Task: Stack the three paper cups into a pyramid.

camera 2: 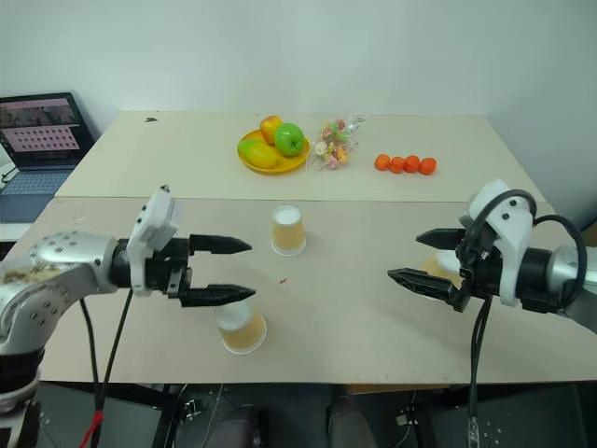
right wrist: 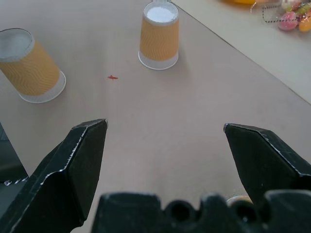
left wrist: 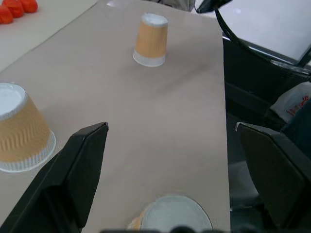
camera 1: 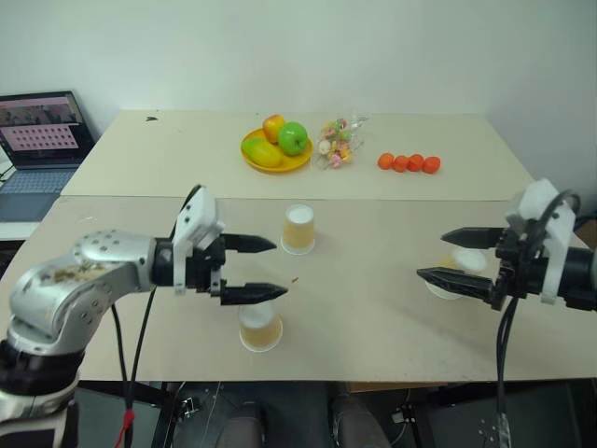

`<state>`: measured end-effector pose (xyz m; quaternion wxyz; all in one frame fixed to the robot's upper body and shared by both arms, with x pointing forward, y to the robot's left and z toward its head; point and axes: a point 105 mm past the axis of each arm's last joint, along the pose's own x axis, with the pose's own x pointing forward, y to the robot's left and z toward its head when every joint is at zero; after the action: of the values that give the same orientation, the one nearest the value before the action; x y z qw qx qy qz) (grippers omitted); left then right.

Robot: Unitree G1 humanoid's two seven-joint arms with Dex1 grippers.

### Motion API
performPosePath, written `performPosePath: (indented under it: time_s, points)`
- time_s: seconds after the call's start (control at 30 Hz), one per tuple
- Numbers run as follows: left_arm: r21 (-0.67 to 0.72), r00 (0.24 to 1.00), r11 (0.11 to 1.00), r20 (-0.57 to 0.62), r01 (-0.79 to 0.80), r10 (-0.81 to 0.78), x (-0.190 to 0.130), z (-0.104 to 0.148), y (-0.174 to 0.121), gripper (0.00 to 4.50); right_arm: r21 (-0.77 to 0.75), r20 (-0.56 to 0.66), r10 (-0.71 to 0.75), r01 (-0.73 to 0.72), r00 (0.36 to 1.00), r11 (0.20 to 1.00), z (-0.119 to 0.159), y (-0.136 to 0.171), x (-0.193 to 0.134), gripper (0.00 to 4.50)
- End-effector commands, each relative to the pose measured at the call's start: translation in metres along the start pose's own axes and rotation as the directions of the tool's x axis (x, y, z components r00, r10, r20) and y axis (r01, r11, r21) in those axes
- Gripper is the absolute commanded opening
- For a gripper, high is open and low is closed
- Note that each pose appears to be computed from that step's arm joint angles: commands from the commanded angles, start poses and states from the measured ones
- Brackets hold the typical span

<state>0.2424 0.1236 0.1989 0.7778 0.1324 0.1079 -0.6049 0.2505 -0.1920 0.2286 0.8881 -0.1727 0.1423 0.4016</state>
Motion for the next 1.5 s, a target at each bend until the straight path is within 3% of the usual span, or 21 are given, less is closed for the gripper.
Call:
performPosePath:
  time_s: [0.03, 0.27, 0.43, 0.87, 0.9, 0.93, 0.97, 1.07, 1.33, 1.5]
  points:
    - [0.118, 0.999, 0.992, -0.012, -0.032, 0.033, -0.006, 0.001, -0.004, 4.5, -0.041, 0.041, -0.018, 0.02, 0.999, 0.999, 0.009, -0.004, 0.001, 4.47]
    - [0.07, 0.996, 0.994, 0.047, -0.081, 0.077, 0.001, -0.02, -0.011, 4.5, -0.059, 0.055, -0.041, 0.044, 0.998, 0.997, 0.012, -0.01, 0.003, 4.47]
    - [0.147, 0.997, 0.986, 0.022, -0.075, 0.072, 0.005, -0.033, -0.018, 4.5, -0.072, 0.056, -0.054, 0.058, 0.997, 0.996, 0.013, -0.012, 0.002, 4.47]
    - [0.173, 0.991, 0.976, 0.015, -0.131, 0.13, 0.01, -0.059, -0.009, 4.5, -0.087, 0.045, -0.08, 0.084, 0.996, 0.993, 0.012, -0.018, -0.003, 4.47]
    - [0.17, 0.99, 0.976, 0.021, -0.138, 0.136, 0.011, -0.059, -0.008, 3.98, -0.088, 0.044, -0.084, 0.088, 0.995, 0.992, 0.012, -0.018, -0.004, 4.5]
    - [0.166, 0.99, 0.976, 0.023, -0.14, 0.139, 0.012, -0.059, -0.007, 3.87, -0.088, 0.044, -0.086, 0.09, 0.995, 0.992, 0.012, -0.019, -0.005, 4.5]
    - [0.165, 0.99, 0.976, 0.022, -0.139, 0.138, 0.013, -0.06, -0.006, 3.33, -0.089, 0.044, -0.088, 0.092, 0.995, 0.992, 0.013, -0.019, -0.005, 4.5]
    - [0.162, 0.989, 0.976, 0.017, -0.145, 0.144, 0.016, -0.063, -0.003, 2.62, -0.091, 0.043, -0.095, 0.098, 0.995, 0.991, 0.013, -0.02, -0.007, 4.5]
    - [0.124, 0.975, 0.972, 0.129, -0.199, 0.183, 0.027, -0.039, 0.018, 2.62, -0.097, 0.04, -0.122, 0.126, 0.992, 0.987, 0.015, -0.022, -0.012, 4.5]
    - [0.107, 0.961, 0.967, 0.178, -0.231, 0.209, 0.04, -0.019, 0.053, 2.62, -0.101, 0.043, -0.137, 0.141, 0.99, 0.985, 0.016, -0.02, -0.015, 4.5]
